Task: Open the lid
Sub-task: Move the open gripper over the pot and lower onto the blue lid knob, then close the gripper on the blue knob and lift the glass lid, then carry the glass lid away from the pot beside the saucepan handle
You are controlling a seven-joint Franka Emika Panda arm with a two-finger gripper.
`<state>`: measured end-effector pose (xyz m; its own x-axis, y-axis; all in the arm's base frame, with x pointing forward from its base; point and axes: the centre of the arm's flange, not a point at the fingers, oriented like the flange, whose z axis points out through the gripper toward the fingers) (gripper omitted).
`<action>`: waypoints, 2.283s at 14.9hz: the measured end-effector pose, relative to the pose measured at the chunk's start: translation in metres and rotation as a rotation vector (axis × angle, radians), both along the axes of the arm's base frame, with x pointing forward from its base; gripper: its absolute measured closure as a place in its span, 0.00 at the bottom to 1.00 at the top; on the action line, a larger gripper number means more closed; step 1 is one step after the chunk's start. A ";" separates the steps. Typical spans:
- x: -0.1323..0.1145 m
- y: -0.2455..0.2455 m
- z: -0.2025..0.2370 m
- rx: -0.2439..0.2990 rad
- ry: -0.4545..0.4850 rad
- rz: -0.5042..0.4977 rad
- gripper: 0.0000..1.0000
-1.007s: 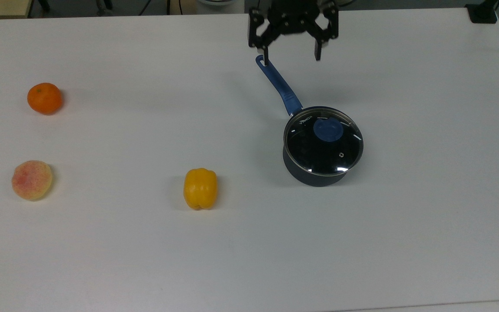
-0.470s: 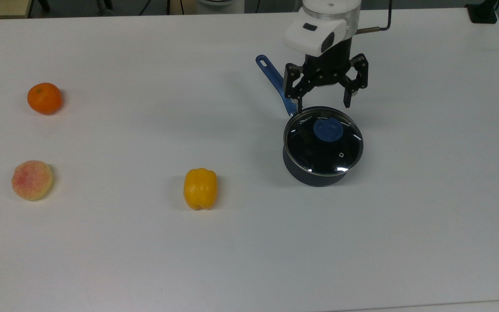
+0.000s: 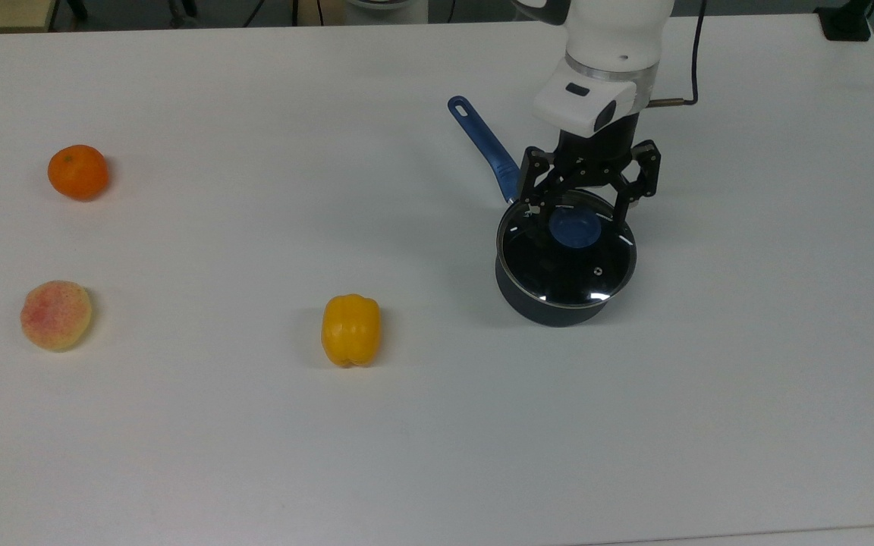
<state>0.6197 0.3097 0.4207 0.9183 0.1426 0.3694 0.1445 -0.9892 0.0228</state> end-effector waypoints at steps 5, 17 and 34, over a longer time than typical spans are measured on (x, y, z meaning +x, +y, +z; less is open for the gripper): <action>0.001 0.008 -0.015 -0.016 -0.019 -0.010 0.00; 0.003 0.008 -0.012 -0.025 -0.043 0.000 0.40; -0.043 -0.098 0.095 -0.249 0.075 -0.059 0.40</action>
<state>0.5771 0.2116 0.5156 0.9512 0.1662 0.2600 0.0973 -0.9611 0.2583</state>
